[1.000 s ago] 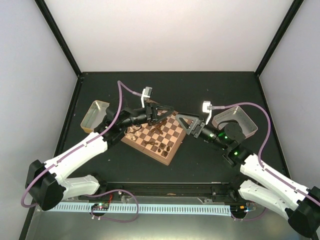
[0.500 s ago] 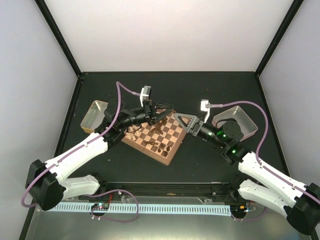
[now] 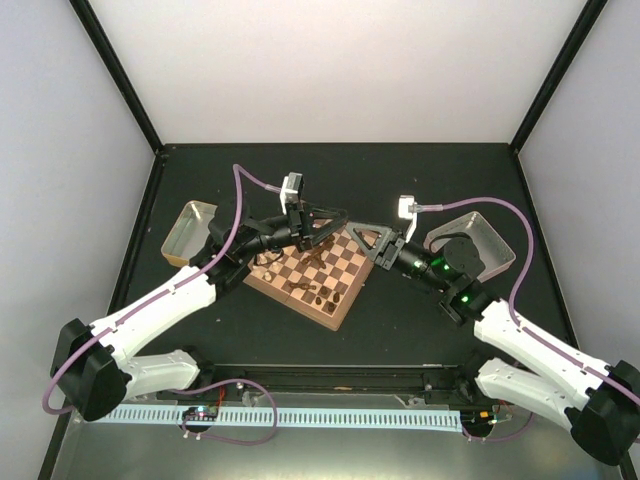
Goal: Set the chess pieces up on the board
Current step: Place the chess piece on the chessboard.
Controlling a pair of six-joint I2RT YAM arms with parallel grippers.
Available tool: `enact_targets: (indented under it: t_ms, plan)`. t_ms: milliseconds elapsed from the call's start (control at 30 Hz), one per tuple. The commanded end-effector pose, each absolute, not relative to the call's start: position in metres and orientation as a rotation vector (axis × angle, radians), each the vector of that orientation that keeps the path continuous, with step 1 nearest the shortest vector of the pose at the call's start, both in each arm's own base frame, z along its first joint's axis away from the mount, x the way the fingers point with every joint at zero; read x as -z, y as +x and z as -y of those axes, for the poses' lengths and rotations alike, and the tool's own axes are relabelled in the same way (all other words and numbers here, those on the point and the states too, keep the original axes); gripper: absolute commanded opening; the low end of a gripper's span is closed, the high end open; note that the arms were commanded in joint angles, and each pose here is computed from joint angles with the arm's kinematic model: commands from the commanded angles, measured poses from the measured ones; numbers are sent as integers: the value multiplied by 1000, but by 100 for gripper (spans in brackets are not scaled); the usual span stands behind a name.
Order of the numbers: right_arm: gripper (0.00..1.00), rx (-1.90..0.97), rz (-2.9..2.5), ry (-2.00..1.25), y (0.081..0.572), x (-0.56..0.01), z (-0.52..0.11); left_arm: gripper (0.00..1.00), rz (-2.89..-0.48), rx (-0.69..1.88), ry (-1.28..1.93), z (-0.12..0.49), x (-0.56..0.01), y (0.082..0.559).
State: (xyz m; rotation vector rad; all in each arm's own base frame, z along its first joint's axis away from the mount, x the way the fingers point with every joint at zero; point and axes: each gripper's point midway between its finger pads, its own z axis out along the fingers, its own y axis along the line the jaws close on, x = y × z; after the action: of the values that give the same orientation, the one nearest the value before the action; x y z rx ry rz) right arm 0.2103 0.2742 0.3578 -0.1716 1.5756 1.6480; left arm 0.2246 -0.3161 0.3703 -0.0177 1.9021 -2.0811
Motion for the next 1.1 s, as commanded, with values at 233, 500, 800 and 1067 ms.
enact_targets:
  t_ms: [233, 500, 800, 1067]
  plan:
    - [1, -1533, -1602, -143, 214, -362, -262, 32, -1932, 1974, 6, 313, -357, 225]
    - [1, -1011, -2117, -142, 238, -261, -231, 61, -2083, 1454, -75, 270, -291, 264]
    - [1, -503, -2570, -163, 286, -172, -186, 69, -2129, 888, -120, 194, -253, 285]
    - [1, -166, -2763, -244, 326, -132, -173, 72, -2127, 769, -37, 176, -254, 281]
